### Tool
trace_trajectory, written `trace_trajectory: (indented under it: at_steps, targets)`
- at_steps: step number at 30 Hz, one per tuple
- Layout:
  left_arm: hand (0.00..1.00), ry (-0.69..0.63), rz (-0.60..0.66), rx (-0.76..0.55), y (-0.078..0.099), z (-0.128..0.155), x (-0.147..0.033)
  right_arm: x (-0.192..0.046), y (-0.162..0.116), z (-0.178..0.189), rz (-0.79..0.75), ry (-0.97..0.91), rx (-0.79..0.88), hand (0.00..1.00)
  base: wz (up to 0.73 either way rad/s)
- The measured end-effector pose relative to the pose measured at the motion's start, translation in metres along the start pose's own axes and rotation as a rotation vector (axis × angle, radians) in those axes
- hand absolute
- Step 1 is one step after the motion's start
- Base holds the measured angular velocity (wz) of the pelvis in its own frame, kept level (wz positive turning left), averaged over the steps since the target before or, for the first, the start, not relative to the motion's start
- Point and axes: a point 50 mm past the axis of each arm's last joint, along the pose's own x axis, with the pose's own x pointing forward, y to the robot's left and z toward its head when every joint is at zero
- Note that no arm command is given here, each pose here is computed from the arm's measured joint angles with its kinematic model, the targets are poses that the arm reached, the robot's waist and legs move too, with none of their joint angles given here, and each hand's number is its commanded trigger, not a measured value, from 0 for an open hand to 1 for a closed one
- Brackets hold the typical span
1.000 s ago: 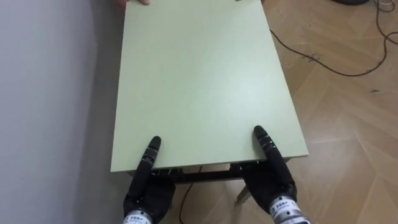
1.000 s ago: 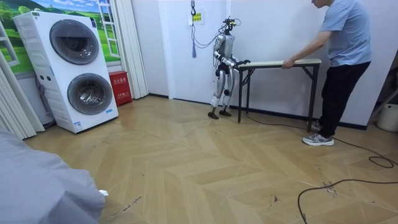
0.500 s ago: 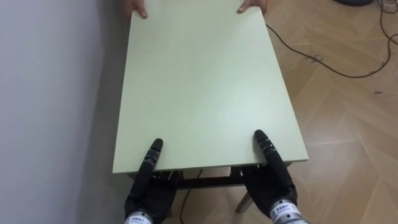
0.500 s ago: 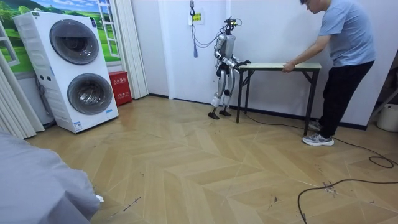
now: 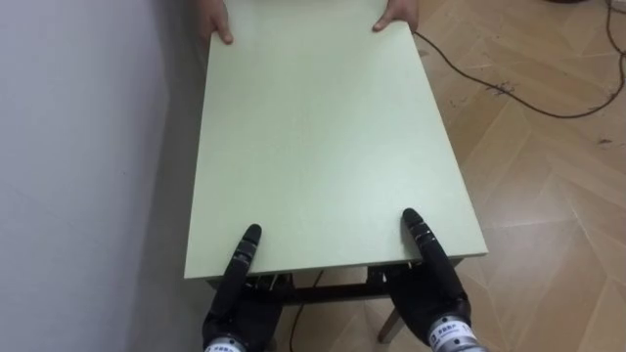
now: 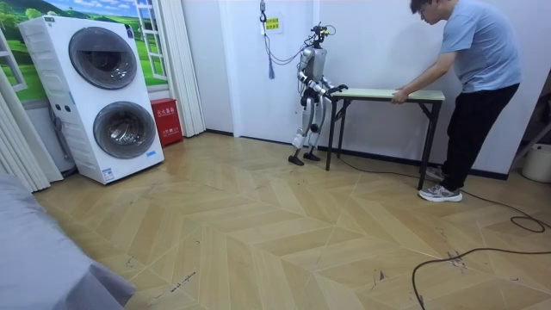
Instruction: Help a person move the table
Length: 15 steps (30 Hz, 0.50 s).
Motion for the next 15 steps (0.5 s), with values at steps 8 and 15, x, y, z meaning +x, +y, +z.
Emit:
trace_trajectory:
  at_steps: [8,15]
  targets:
    - [0.93,-0.006,0.012,0.017,0.0067,0.0030,-0.0018,0.0000,-0.0045,-0.0064,-0.018,0.018,0.014,1.00,0.00]
    - [0.91,0.003,0.018,0.023,0.0096,0.0023,-0.0025,-0.0004,-0.0080,-0.0073,-0.027,0.023,0.016,1.00,0.00]
